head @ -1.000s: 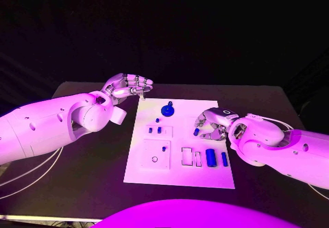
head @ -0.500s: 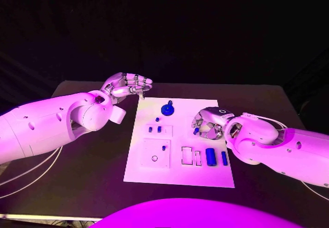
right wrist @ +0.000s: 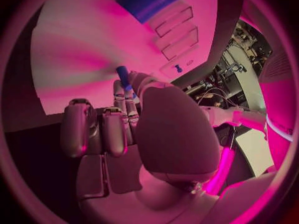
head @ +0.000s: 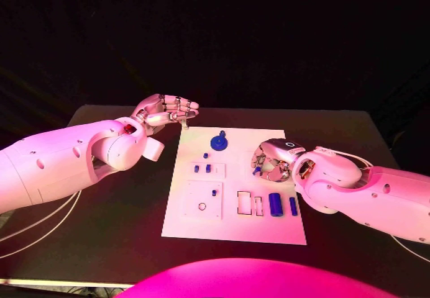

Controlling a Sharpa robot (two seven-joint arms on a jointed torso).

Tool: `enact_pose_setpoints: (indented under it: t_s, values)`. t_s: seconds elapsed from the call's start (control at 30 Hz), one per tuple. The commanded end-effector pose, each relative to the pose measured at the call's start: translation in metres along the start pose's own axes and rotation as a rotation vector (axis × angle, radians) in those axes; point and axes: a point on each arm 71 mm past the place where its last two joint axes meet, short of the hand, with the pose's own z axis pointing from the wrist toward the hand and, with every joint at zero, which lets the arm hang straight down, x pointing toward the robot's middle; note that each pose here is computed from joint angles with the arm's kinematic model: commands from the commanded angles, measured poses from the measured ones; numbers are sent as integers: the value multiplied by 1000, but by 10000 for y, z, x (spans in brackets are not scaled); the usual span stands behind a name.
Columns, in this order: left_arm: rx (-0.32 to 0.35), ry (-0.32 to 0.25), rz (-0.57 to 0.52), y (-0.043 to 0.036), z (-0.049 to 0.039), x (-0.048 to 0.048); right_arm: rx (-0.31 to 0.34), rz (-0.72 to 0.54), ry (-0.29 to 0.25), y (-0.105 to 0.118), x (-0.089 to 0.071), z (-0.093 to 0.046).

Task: Assemble the parts on the task board

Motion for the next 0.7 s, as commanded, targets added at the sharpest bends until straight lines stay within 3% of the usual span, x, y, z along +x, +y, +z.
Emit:
enact_pose_setpoints:
  t_s: [0.03, 0.3, 0.7]
  values:
    - [4, 17, -11, -11, 3, 20, -3, -35, 10, 17, 29, -2]
    - [2, 17, -11, -9, 3, 18, 2, -58, -2, 26, 29, -5]
    - [2, 16, -11, -6, 10, 16, -36, -37, -72, 134, -78, -104]
